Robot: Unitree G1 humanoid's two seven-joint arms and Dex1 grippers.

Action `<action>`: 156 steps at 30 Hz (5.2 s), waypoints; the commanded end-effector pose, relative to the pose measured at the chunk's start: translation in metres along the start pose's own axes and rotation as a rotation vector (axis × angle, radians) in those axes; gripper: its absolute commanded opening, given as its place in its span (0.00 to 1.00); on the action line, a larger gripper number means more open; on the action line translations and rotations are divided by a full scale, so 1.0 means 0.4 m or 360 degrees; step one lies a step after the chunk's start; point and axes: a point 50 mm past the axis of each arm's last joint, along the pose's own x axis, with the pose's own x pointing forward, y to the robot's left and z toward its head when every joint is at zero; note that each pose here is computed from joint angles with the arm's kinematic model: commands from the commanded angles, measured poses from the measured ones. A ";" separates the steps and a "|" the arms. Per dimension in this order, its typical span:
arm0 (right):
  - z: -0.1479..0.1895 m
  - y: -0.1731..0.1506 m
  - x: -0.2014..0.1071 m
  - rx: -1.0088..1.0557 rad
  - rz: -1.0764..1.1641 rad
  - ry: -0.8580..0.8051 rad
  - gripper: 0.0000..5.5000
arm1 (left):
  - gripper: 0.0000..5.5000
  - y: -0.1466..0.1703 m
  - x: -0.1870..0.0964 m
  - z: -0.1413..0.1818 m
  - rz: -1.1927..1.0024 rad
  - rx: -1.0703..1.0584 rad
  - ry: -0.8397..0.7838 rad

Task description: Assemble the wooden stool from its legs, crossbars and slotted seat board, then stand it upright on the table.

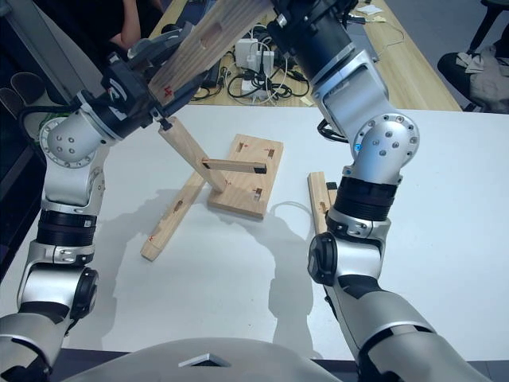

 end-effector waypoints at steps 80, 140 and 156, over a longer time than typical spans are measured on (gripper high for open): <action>-0.069 -0.236 -0.369 -0.0550 -0.1003 0.0839 0.18 | 0.90 -0.174 -0.113 -0.213 0.0457 -0.0853 0.0941; -0.203 -0.221 -0.242 -0.1104 -0.0966 0.0879 0.49 | 0.90 -0.196 -0.081 -0.214 0.0508 -0.0830 0.0854; -0.236 -0.094 -0.124 -0.1029 -0.0482 0.0973 0.34 | 0.90 -0.069 -0.131 -0.231 0.1288 -0.0831 0.0789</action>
